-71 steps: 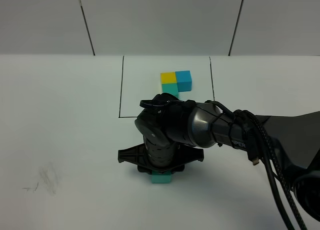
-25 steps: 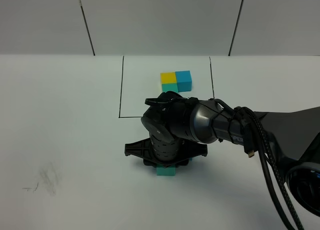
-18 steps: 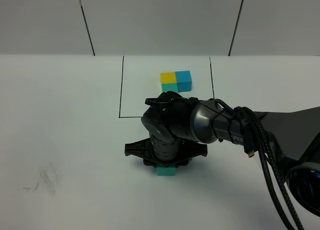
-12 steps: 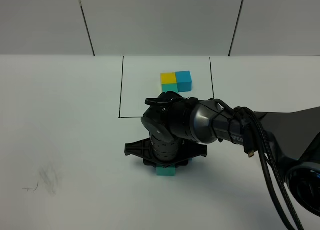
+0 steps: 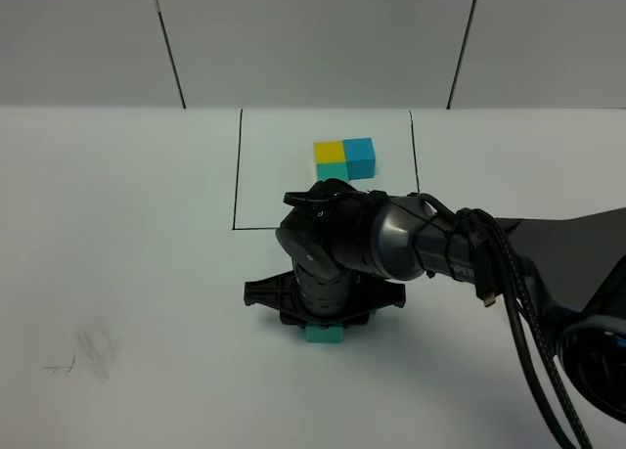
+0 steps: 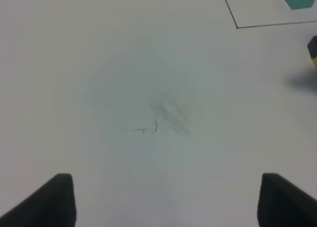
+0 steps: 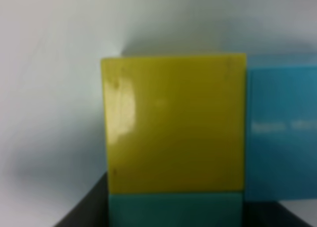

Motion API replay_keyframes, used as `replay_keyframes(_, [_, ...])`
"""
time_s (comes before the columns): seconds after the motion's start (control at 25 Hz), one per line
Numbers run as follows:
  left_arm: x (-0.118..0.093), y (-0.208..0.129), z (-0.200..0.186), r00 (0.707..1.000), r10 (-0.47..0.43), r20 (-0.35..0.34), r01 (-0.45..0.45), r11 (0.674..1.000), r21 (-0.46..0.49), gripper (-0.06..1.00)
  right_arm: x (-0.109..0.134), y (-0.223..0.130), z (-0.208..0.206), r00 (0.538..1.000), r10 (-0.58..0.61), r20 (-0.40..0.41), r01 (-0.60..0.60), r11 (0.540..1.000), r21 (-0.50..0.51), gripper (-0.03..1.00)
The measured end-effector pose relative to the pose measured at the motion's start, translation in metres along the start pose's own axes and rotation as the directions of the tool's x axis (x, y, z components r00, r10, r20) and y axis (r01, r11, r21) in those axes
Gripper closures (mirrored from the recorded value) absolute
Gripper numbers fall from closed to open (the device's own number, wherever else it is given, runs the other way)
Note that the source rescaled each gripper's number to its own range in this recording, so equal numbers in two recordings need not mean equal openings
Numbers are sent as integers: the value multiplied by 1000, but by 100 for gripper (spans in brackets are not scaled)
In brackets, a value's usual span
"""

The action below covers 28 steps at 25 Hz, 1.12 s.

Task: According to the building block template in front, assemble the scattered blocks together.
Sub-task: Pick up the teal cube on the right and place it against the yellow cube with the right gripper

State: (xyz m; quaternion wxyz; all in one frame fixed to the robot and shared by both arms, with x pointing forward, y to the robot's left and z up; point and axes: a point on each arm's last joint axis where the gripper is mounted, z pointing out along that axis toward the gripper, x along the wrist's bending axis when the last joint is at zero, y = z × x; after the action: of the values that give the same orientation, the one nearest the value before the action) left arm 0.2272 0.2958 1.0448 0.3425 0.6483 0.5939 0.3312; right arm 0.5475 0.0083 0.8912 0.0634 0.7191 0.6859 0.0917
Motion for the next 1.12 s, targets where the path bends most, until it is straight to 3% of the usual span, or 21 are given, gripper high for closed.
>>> replay_keyframes(0.24, [0, 0, 0, 1000, 0, 0, 0, 1000, 0, 27, 0, -2, 4, 1000, 11, 5, -11, 1000, 21, 92])
replay_keyframes(0.4, [0, 0, 0, 1000, 0, 0, 0, 1000, 0, 27, 0, -2, 2, 1000, 0, 16, 0, 1000, 28, 83])
replay_keyframes(0.6, [0, 0, 0, 1000, 0, 0, 0, 1000, 0, 27, 5, 6, -11, 999, -27, 31, 26, 999, 28, 60])
replay_keyframes(0.88, [0, 0, 0, 1000, 0, 0, 0, 1000, 0, 27, 8, 11, -30, 998, -67, 10, 67, 997, 29, 6])
replay_keyframes(1.0, [0, 0, 0, 1000, 0, 0, 0, 1000, 0, 27, 8, 11, -48, 998, -61, -17, 62, 998, 29, -2])
replay_keyframes(1.12, [0, 0, 0, 1000, 0, 0, 0, 1000, 0, 27, 6, 11, -71, 998, -46, -46, 47, 999, 22, -3])
